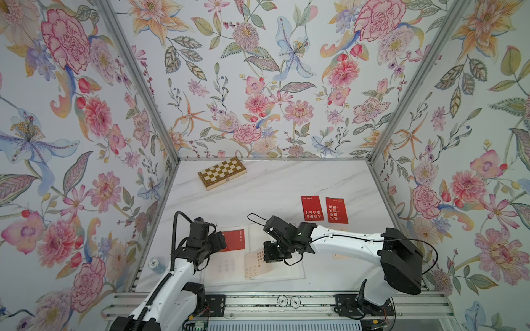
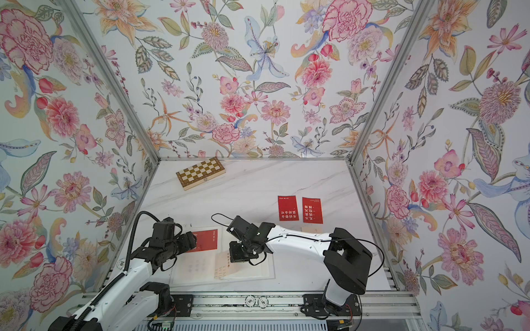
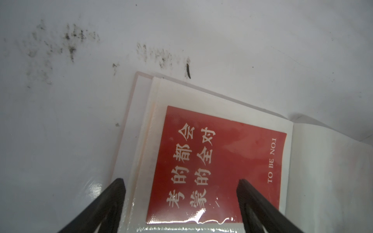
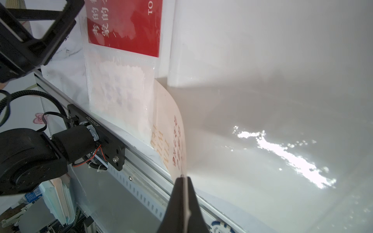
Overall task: Place the photos into the photo albums
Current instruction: Insert the photo into the photo album.
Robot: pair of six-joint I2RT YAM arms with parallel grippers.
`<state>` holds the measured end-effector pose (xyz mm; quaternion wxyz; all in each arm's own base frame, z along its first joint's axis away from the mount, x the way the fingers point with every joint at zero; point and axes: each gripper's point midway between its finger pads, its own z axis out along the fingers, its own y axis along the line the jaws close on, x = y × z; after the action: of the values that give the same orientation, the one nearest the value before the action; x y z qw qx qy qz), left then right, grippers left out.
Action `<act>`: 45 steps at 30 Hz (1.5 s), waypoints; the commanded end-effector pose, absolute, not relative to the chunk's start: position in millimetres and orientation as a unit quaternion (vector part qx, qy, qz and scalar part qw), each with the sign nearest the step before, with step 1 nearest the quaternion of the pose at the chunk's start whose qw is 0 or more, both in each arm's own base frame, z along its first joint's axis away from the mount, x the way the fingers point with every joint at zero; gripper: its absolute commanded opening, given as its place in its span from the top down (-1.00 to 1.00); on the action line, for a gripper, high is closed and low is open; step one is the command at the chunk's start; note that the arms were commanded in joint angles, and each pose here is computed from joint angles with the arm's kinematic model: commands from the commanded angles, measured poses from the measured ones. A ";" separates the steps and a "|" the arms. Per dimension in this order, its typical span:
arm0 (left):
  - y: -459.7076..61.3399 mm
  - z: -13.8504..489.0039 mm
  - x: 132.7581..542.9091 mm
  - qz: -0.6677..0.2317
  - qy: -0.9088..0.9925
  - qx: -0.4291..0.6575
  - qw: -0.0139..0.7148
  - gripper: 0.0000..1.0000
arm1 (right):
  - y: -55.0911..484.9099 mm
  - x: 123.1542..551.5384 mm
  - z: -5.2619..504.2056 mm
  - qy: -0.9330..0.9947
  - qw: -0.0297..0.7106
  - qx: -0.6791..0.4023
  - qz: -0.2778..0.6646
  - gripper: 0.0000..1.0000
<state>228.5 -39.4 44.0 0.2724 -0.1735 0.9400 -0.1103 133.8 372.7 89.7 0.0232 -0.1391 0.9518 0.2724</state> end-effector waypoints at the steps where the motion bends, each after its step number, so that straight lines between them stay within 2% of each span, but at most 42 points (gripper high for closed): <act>1: -40.8 37.2 225.0 -0.116 0.943 -0.167 0.263 -0.70 | 377.8 136.6 76.2 0.951 0.017 -0.139 0.274 1.00; 9: -42.4 36.9 224.4 -0.120 0.943 -0.165 0.261 -0.70 | 402.0 138.1 63.9 0.944 -0.007 -0.158 0.290 0.99; 16: -42.9 34.0 221.8 -0.121 0.945 -0.163 0.257 -0.70 | 408.6 137.9 59.6 0.942 -0.018 -0.166 0.293 0.39; 21: -42.4 34.8 223.2 -0.121 0.944 -0.165 0.257 -0.70 | 391.4 140.7 60.6 0.946 -0.013 -0.154 0.287 0.20; 28: -41.9 34.3 222.9 -0.120 0.945 -0.165 0.257 -0.70 | 380.1 133.8 62.1 0.949 -0.014 -0.161 0.272 0.20; 37: -42.0 35.8 222.5 -0.121 0.944 -0.164 0.259 -0.70 | 406.7 117.9 65.3 0.938 -0.032 -0.194 0.287 0.35; 45: -43.1 35.6 222.7 -0.123 0.944 -0.162 0.259 -0.70 | 429.7 119.2 64.0 0.929 -0.044 -0.213 0.300 0.36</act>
<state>225.5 -42.6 38.9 0.2630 -0.1705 0.9420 -0.1195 121.7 420.8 64.2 -0.0345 -0.1959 0.9347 0.2945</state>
